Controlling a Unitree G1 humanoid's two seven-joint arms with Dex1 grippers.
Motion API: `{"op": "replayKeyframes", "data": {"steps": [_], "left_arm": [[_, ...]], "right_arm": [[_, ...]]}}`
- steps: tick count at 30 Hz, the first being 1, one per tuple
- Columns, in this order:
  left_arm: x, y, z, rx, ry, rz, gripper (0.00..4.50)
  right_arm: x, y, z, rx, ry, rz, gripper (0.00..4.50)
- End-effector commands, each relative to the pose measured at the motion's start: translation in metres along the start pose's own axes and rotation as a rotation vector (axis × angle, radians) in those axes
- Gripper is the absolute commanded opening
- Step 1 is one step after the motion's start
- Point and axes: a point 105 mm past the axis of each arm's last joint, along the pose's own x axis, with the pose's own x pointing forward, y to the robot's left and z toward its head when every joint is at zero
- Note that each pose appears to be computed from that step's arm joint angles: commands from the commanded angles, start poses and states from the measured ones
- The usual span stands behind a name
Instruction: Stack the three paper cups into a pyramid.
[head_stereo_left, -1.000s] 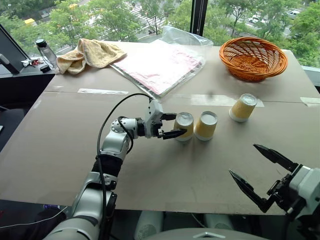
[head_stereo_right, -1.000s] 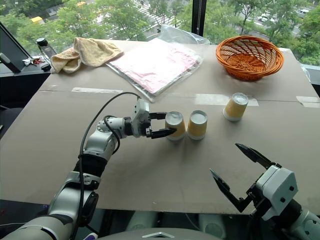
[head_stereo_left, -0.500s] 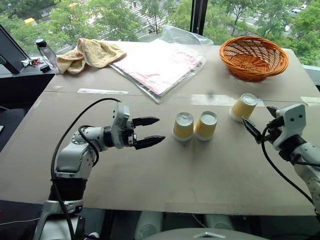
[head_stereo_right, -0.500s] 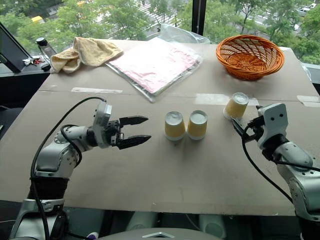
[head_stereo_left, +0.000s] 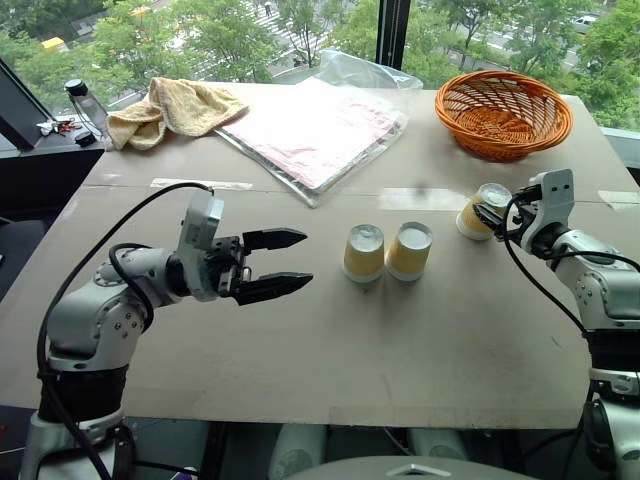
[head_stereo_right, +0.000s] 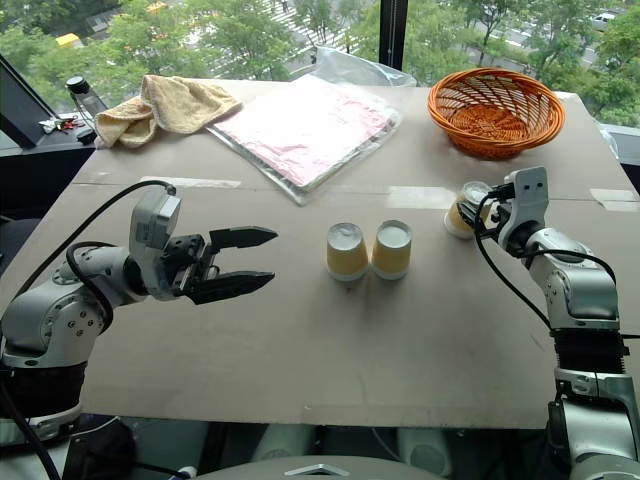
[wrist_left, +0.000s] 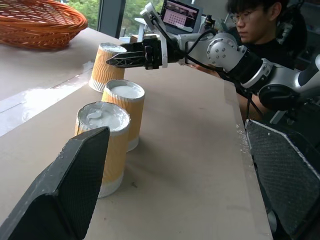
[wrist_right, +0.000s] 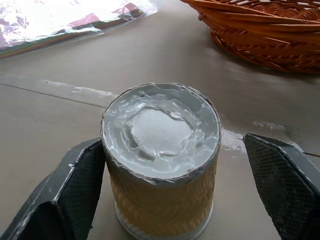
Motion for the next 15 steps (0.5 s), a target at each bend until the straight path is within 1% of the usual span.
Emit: {"op": "replayKeyframes", "data": {"steps": [1, 3, 5, 6, 8, 10, 12, 15], "left_arm": [[-0.002, 0.000, 0.013, 0.051, -0.017, 0.010, 4.50], [-0.002, 0.004, 0.012, 0.083, -0.017, 0.033, 4.50], [-0.007, 0.008, 0.013, 0.111, -0.078, 0.018, 4.50], [-0.011, 0.011, 0.010, 0.105, -0.055, 0.016, 4.50], [-0.016, 0.012, 0.005, 0.082, -0.015, -0.002, 4.50], [-0.024, 0.011, 0.005, 0.031, -0.009, -0.040, 4.50], [-0.027, 0.011, 0.004, 0.017, -0.001, -0.064, 4.50], [-0.026, 0.010, 0.002, 0.005, 0.009, -0.081, 4.50]], "right_arm": [[-0.003, 0.003, 0.020, -0.051, -0.072, 0.042, 2.18], [-0.008, 0.010, 0.029, -0.070, -0.109, 0.095, 1.89], [-0.022, 0.035, 0.046, -0.107, -0.170, 0.247, 1.89], [-0.031, 0.050, 0.055, -0.112, -0.193, 0.335, 1.89], [-0.042, 0.067, 0.065, -0.117, -0.210, 0.436, 1.89], [-0.053, 0.096, 0.078, -0.172, -0.204, 0.567, 1.89], [-0.060, 0.120, 0.084, -0.208, -0.188, 0.663, 1.89], [-0.062, 0.141, 0.084, -0.246, -0.153, 0.743, 1.89]]}}
